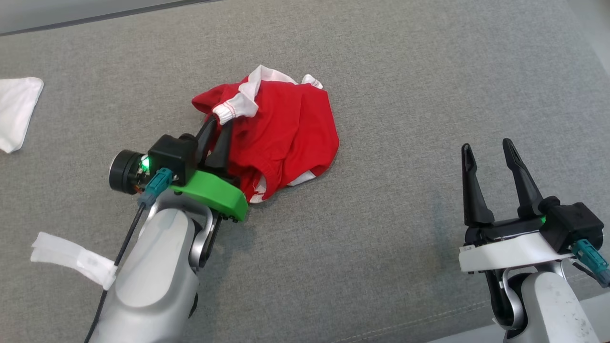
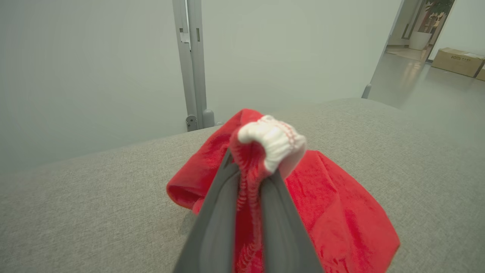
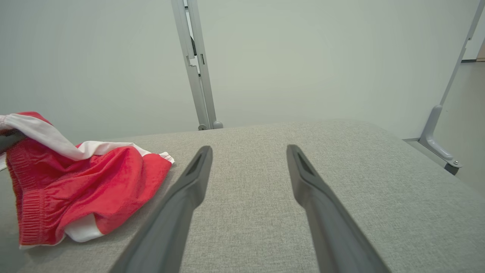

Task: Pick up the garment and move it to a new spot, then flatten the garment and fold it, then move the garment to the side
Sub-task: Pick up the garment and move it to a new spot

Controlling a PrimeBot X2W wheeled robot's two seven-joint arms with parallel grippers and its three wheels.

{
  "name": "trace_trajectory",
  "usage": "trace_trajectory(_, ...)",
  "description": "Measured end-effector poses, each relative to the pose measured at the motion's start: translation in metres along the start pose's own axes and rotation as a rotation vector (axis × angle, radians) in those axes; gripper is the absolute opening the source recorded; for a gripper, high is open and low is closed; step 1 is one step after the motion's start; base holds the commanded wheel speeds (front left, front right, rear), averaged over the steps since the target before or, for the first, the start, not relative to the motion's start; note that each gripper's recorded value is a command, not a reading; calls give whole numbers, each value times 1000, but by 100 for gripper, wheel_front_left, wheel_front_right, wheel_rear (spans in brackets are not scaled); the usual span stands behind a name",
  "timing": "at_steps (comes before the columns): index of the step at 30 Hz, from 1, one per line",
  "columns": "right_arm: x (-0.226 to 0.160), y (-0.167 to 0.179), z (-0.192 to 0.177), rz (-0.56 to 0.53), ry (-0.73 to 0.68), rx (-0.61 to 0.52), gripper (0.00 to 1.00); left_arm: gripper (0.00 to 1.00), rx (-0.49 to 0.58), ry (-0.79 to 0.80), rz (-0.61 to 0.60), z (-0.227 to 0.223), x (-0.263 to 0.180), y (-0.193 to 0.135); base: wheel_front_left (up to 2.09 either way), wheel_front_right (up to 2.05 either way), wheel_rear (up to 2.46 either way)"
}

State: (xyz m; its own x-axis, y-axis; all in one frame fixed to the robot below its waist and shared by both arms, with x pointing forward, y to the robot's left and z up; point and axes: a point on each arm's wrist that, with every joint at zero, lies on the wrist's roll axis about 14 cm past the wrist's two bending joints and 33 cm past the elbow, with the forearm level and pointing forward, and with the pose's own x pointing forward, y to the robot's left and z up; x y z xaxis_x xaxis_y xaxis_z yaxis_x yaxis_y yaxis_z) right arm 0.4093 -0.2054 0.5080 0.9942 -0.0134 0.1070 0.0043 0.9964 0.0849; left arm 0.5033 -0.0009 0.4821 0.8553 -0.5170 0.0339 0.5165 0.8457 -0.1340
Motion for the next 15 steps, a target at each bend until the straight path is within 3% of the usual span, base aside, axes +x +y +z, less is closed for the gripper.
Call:
trace_trajectory(8, 1, 13, -1, 38, 3, 8, 100, 0, -53, 56, 117, -22, -40, 21, 0, 0, 0)
trace_trajectory(9, 1, 15, -1, 43, 2, 8, 100, 23, -59, 64, 128, -24, -45, 22, 0, 0, 0)
trace_trajectory(10, 0, 16, 0, 47, 0, 10, 100, 57, -65, 71, 138, -27, -50, 23, 0, 0, 0)
trace_trajectory(11, -1, 18, 1, 50, -1, 9, 100, 57, -72, 78, 147, -29, -56, 23, 0, 0, 0)
trace_trajectory(12, -2, 19, 2, 54, -2, 9, 100, 99, -78, 85, 156, -31, -61, 23, 0, 0, 0)
trace_trajectory(15, -5, 22, 4, 63, -6, 9, 100, 100, -91, 101, 183, -36, -76, 25, 0, 0, 0)
